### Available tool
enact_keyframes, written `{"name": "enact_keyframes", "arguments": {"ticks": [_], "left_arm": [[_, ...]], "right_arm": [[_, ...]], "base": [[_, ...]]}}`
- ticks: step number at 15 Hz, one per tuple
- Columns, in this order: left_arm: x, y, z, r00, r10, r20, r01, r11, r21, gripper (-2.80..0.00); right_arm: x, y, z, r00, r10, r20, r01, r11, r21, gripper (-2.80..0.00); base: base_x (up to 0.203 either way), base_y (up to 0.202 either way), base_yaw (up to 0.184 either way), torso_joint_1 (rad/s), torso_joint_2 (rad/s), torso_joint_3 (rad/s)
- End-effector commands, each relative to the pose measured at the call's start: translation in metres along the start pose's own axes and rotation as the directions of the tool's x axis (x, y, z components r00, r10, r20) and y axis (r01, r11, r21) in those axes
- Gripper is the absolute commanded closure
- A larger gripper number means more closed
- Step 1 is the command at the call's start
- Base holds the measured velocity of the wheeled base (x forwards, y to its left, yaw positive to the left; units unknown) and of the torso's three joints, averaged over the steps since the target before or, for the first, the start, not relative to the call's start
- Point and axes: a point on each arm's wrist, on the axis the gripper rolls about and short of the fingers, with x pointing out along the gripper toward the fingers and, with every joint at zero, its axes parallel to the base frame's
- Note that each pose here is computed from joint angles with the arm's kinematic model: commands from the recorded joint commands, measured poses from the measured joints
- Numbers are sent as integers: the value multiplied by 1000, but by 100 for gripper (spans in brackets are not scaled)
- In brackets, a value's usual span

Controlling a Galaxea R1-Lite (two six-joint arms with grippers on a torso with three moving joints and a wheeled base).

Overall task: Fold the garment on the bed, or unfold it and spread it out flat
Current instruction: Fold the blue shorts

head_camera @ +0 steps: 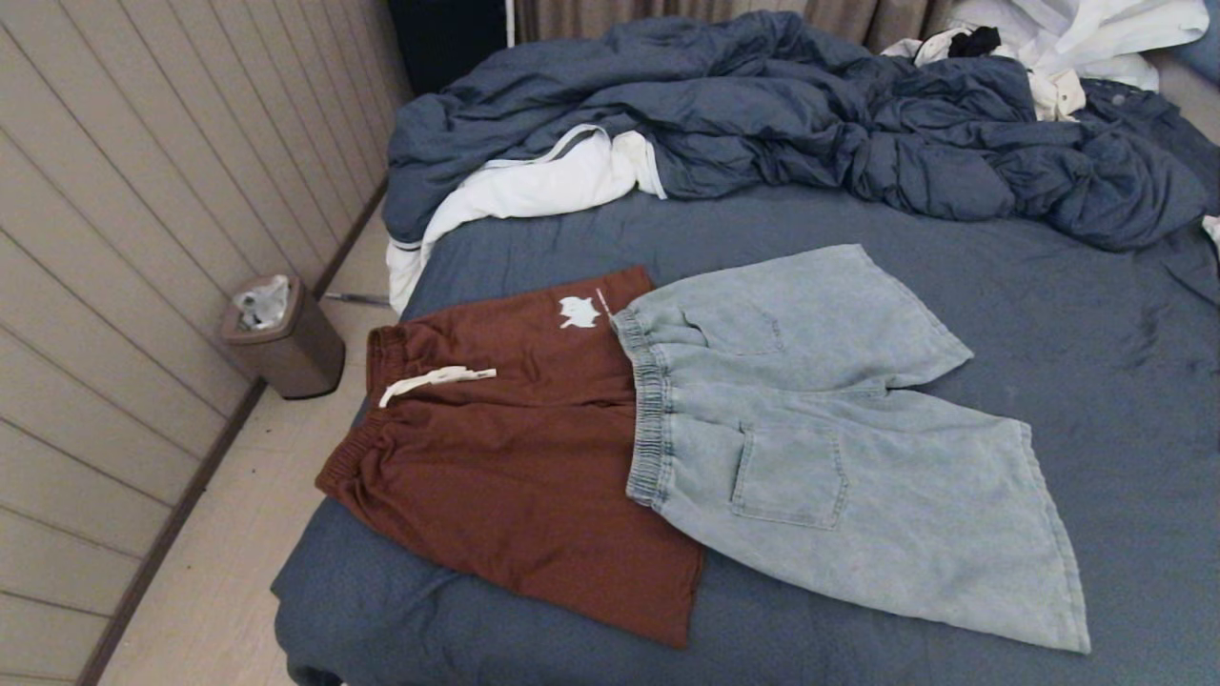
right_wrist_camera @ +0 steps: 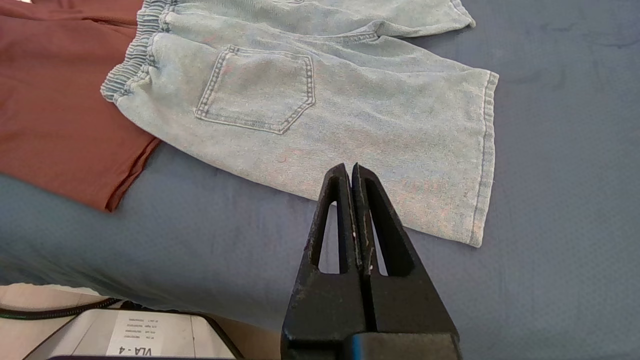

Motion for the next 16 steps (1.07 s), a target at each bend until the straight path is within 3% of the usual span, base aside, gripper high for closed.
{"name": "enact_keyframes", "arguments": {"ticks": [1, 5, 6, 8, 11, 13, 16], "left_arm": [[0, 0, 0, 1000, 1, -1, -1, 1000, -1, 0], [-1, 0, 1, 1000, 5, 2, -5, 1000, 22, 0], [-2, -1, 12, 1000, 0, 20, -1, 1000, 25, 0], [-2, -5, 47, 999, -11, 34, 11, 1000, 24, 0], [17, -14, 116, 998, -54, 14, 54, 999, -1, 0], [47, -20, 152, 994, -95, -50, 94, 995, -26, 0], [116, -26, 183, 971, -131, -198, 120, 990, -68, 0]], "right_arm": [[0, 0, 0, 1000, 1, -1, -1, 1000, -1, 0], [-1, 0, 0, 1000, 5, -6, -6, 1000, -9, 0], [-2, 0, 3, 1000, 7, -17, -7, 1000, -16, 0], [-11, -1, 37, 1000, 13, 10, -13, 1000, -17, 0], [1, -4, 96, 996, 45, -71, -46, 999, -6, 0], [25, -5, 131, 987, 80, -136, -78, 997, 22, 0], [89, -2, 168, 953, 98, -285, -57, 987, 148, 0]], "base": [[0, 0, 0, 0, 0, 0], [0, 0, 0, 0, 0, 0], [0, 0, 0, 0, 0, 0], [0, 0, 0, 0, 0, 0], [0, 0, 0, 0, 0, 0], [0, 0, 0, 0, 0, 0], [0, 0, 0, 0, 0, 0]]}}
